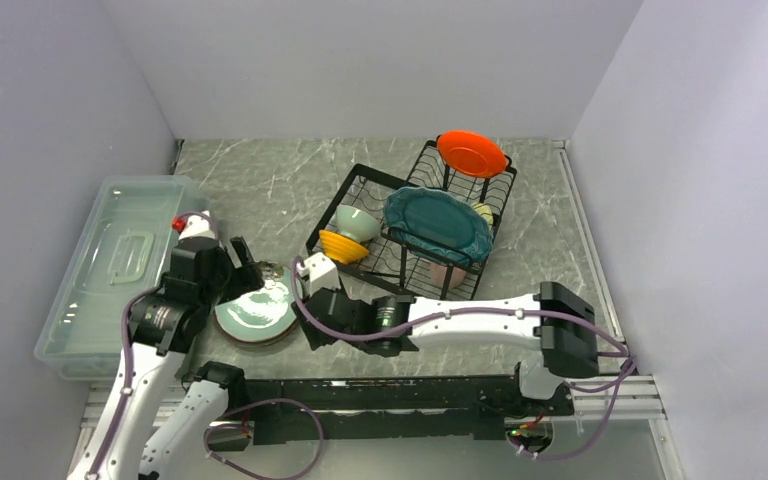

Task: Load the mixed dishes into the dish rack
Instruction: Pick up the plate at the center of the board, then insert the plate into the dish rack.

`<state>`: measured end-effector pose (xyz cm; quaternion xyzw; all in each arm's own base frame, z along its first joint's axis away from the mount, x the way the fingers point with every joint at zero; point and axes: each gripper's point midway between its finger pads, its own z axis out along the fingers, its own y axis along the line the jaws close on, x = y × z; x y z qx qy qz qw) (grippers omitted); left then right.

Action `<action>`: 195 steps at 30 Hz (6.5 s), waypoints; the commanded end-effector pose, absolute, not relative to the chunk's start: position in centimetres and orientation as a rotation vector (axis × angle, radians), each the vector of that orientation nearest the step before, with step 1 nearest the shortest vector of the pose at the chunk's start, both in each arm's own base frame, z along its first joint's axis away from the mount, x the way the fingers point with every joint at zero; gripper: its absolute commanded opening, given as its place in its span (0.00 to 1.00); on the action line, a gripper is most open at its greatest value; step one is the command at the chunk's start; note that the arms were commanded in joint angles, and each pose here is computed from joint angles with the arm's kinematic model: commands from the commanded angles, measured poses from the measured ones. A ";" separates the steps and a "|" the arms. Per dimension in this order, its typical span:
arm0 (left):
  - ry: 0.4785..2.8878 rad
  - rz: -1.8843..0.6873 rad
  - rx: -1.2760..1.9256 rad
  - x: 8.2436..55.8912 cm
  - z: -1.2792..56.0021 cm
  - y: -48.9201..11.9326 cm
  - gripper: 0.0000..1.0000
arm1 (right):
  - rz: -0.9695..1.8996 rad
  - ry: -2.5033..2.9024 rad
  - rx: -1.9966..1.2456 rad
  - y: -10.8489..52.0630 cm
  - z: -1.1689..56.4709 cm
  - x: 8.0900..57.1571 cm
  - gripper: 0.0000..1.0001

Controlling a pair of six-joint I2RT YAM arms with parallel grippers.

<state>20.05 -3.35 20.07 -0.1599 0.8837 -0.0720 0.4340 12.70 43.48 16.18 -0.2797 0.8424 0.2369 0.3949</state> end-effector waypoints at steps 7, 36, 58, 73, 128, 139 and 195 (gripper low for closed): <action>2.318 -0.083 -0.442 22.0 18.4 -3.2 0.84 | 0.865 2.312 -0.310 48.0 12.9 15.6 0.60; 2.727 -0.003 -0.614 24.3 8.4 -0.5 0.49 | 0.993 2.322 -0.127 50.0 9.1 21.3 0.54; 2.959 -0.085 -0.691 23.5 3.1 -1.2 0.40 | 1.055 2.305 -0.126 50.2 9.0 21.7 0.53; 3.034 -0.221 -0.674 23.2 1.5 -3.5 0.35 | 1.063 2.316 -0.071 48.5 8.5 22.2 0.53; 3.053 -0.396 -0.489 23.5 1.3 -10.0 0.36 | 1.268 2.249 -0.093 50.4 10.3 22.9 0.00; 2.913 -0.264 -0.426 25.5 7.4 -8.2 0.52 | 1.219 2.137 -0.128 49.0 15.4 23.4 0.00; 2.316 0.071 -0.460 25.3 20.9 -0.6 0.66 | 0.868 1.557 -0.221 33.8 49.8 25.6 0.00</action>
